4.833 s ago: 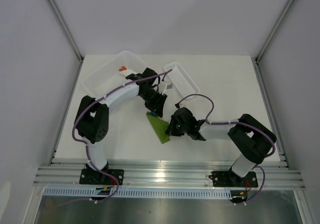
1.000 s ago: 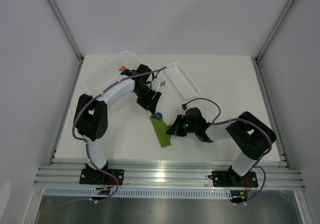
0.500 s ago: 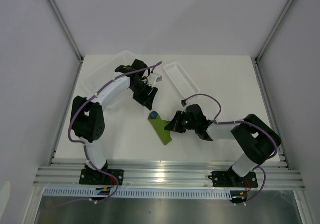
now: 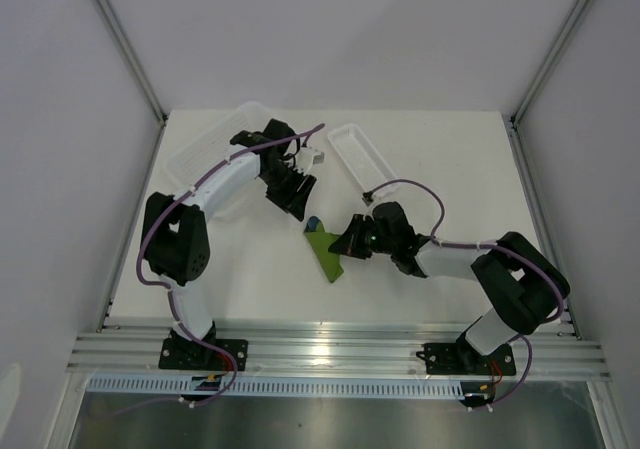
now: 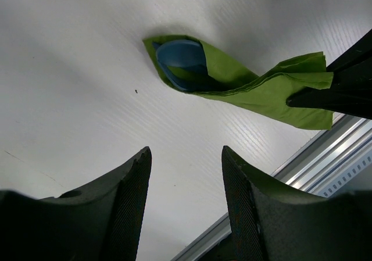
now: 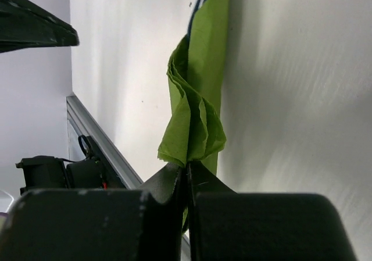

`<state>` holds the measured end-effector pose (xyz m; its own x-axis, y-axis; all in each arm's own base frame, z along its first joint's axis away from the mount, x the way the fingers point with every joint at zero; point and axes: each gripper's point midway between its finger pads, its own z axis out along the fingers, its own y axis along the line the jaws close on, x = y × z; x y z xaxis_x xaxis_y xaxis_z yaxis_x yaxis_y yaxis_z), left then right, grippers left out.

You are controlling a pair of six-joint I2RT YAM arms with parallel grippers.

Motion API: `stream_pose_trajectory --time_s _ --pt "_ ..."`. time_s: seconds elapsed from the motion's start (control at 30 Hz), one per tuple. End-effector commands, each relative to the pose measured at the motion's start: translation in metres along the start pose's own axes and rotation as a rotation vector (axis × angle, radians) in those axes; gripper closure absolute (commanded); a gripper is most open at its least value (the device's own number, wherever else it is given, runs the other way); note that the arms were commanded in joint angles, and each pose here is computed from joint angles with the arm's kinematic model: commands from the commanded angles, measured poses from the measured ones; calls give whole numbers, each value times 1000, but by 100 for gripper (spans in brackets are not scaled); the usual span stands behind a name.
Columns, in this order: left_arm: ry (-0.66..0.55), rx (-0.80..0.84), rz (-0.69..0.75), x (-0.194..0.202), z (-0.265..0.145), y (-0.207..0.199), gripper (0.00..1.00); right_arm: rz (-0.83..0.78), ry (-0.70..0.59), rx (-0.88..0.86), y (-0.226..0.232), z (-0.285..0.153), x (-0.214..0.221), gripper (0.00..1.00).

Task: Place the utensils on the paper napkin and roll it up

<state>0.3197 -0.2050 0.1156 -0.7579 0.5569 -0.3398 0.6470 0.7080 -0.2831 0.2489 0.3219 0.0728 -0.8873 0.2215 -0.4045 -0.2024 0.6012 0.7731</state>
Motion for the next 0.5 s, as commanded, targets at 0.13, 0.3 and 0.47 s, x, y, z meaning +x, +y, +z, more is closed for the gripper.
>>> stream_pose_trajectory --time_s 0.13,0.3,0.47 --pt "-38 10 30 -3 -14 -8 45 -15 -66 -63 15 -2 -26 100" --pt "-42 12 33 -3 -16 -9 45 -29 -88 -59 17 -3 -35 100" --pt "-42 13 32 -3 -16 -9 45 -30 -103 -60 17 -6 -42 100"
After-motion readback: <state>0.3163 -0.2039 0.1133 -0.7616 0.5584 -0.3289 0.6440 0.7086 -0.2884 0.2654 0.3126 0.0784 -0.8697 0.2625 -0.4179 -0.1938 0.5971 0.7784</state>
